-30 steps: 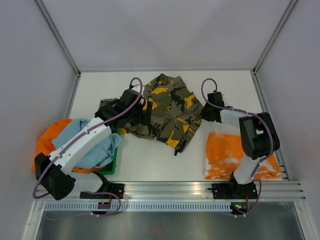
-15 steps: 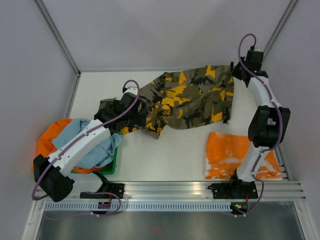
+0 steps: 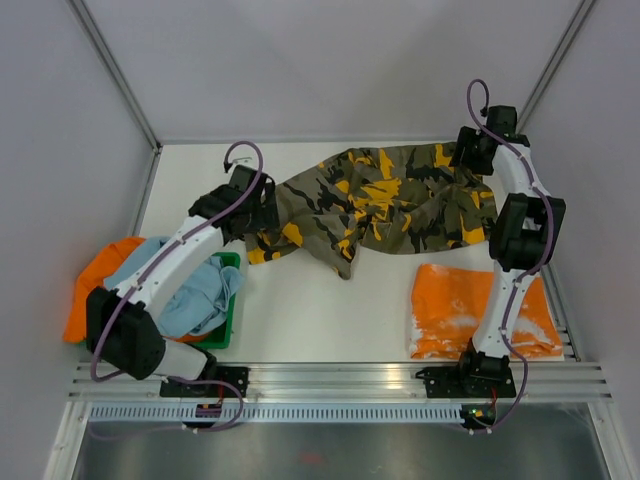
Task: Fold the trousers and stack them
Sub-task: Flatten the trousers out
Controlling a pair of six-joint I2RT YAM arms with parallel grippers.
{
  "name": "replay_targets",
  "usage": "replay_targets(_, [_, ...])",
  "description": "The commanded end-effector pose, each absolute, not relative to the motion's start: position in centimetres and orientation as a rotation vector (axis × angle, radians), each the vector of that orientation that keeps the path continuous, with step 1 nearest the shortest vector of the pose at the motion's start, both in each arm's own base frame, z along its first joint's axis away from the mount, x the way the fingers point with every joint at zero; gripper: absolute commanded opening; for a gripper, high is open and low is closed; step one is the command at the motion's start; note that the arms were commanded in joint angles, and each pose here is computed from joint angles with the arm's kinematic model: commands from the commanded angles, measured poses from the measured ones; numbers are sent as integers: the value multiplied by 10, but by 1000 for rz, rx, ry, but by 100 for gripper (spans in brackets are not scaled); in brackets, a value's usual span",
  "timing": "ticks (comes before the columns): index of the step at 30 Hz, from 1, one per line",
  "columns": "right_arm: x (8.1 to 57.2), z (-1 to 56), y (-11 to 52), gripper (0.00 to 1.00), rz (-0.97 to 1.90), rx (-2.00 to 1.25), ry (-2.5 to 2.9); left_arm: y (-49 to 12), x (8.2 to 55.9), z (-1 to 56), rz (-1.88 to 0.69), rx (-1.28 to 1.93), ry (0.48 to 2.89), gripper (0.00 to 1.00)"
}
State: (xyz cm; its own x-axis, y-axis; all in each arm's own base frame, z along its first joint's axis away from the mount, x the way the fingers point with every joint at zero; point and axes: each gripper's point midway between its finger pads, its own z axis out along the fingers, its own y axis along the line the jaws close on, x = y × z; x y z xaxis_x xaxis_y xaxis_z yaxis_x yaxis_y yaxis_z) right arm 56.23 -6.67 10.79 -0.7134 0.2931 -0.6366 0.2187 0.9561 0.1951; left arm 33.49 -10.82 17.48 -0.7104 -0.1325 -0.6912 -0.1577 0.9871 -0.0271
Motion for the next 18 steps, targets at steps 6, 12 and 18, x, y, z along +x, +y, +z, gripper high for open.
replay_targets(6, [532,203,-31,74,335,301,2209,-164,371,136,-232,-222,2475,94])
replay_targets(12, [489,188,33,74,512,226,2219,-215,372,134,-598,-178,2437,90])
replay_targets(18, [461,156,94,73,577,100,2313,-133,381,70,-112,-737,2506,82])
